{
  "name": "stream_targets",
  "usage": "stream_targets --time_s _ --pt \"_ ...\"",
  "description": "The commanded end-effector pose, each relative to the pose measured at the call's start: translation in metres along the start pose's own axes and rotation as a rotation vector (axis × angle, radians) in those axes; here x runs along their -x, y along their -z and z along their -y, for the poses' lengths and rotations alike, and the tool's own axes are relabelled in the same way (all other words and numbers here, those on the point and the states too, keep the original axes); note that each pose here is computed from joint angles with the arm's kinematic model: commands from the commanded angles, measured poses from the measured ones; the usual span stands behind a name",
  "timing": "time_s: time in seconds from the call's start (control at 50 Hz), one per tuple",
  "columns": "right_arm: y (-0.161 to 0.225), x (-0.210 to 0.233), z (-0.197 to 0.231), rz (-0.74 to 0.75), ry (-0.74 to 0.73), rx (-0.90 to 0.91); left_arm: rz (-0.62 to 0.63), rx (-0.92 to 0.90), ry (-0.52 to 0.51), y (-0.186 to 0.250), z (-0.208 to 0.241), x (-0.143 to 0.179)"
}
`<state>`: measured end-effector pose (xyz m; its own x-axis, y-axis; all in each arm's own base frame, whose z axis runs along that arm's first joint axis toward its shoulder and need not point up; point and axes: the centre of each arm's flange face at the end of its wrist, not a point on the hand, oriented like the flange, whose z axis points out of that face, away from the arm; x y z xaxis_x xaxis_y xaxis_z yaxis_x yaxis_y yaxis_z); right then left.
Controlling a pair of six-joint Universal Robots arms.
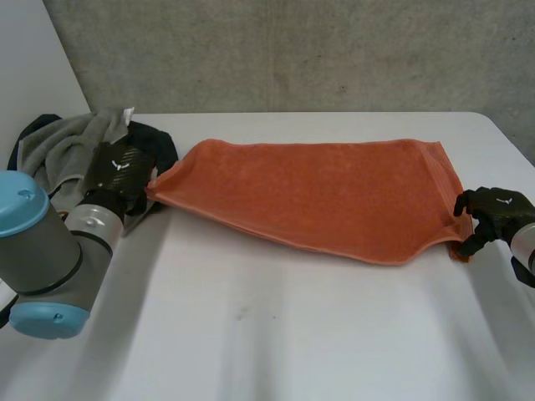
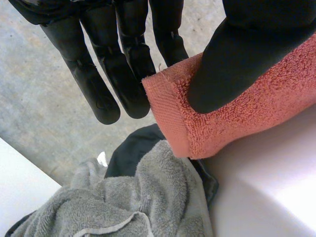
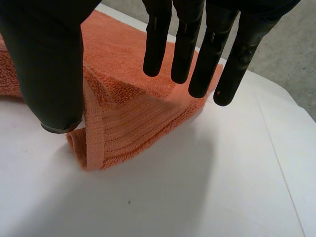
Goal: Fold the laundry.
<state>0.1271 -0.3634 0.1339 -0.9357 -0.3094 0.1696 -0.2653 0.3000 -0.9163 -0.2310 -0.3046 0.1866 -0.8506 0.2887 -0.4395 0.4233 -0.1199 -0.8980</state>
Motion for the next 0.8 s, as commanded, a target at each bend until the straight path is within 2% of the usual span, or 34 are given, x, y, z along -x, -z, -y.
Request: stream_targets --time_s 0.02,0.22,0.3,0.32,0.38,0.44,0.46,0.56,0.62,0.66,0.74,0.8 --pt "0.002 0.001 -0.002 0.014 -0.057 0.034 -0.012 0.023 -0.001 0.002 -0.002 -0.001" --pt "-0.006 0.0 -0.001 0.034 -0.098 0.074 -0.035 0.066 -0.01 0.007 -0.005 -0.003" --pt "0.009 0.004 0.014 0.142 -0.118 0.138 -0.071 0.127 -0.022 0.018 -0.003 -0.005" --pt "0.018 0.006 0.029 0.191 -0.1 0.133 -0.08 0.146 -0.029 0.022 -0.002 -0.004" --pt "0.036 0.009 0.05 0.249 -0.022 0.126 -0.118 0.22 -0.066 0.039 0.003 -0.001" --pt "0.06 -0.004 0.062 0.249 0.152 0.146 -0.177 0.307 -0.132 0.061 0.006 0.001" --pt "0.072 -0.014 0.065 0.229 0.25 0.171 -0.189 0.323 -0.145 0.066 0.006 0.001" --pt "0.109 -0.034 0.063 0.193 0.512 0.312 -0.316 0.465 -0.269 0.113 0.003 -0.002" --pt "0.121 -0.044 0.056 0.183 0.599 0.41 -0.364 0.498 -0.291 0.132 0.003 -0.005" --pt "0.124 -0.046 0.055 0.177 0.604 0.433 -0.392 0.52 -0.296 0.146 0.002 -0.008" --pt "0.123 -0.047 0.054 0.168 0.609 0.435 -0.416 0.497 -0.313 0.152 0.006 -0.015" --pt "0.117 -0.048 0.05 0.157 0.619 0.424 -0.393 0.449 -0.314 0.142 0.012 -0.014"
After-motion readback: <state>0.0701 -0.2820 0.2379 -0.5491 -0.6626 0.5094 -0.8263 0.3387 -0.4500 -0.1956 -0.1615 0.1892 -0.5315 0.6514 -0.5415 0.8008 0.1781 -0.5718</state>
